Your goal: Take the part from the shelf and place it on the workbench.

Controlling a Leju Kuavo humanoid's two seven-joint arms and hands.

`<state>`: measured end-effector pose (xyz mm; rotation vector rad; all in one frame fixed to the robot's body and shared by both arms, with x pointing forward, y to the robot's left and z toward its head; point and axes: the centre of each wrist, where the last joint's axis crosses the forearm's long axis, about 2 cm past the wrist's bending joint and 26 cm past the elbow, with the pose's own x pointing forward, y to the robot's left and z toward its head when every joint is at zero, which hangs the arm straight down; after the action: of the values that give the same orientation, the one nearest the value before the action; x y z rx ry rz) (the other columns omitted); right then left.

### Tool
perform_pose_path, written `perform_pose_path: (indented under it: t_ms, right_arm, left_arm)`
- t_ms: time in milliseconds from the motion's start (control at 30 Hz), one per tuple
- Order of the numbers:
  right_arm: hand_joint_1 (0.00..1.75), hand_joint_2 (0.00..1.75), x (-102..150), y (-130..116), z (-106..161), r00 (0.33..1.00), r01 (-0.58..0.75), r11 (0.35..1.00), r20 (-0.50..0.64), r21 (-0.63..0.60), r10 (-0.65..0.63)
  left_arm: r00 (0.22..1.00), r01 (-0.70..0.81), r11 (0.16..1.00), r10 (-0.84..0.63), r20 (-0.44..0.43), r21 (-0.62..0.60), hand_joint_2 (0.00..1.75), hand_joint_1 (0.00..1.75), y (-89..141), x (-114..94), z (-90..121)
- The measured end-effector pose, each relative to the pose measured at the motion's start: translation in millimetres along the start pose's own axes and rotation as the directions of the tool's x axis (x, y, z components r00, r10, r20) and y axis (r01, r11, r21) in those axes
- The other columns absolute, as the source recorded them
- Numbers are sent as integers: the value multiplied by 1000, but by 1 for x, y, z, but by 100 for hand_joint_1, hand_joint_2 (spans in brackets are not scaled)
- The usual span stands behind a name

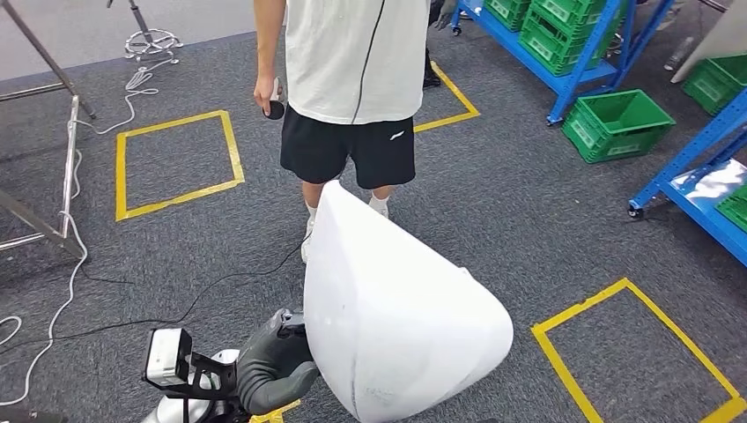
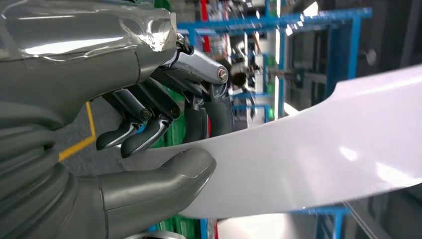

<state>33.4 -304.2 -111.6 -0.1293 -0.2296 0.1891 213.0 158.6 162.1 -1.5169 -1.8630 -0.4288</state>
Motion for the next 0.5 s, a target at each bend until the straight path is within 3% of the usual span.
perform_pose_path:
  t_ms: [267, 500]
  right_arm:
    - [0, 0, -8, 3, 1, 998, 60, 996, 1, 63, -60]
    - [0, 0, -7, 16, 2, 997, 76, 991, -30, 113, -73]
  left_arm:
    - [993, 107, 994, -106, -48, 20, 175, 175, -1, 7, -7]
    - [997, 57, 998, -57, -59, -13, 175, 175, 0, 11, -15]
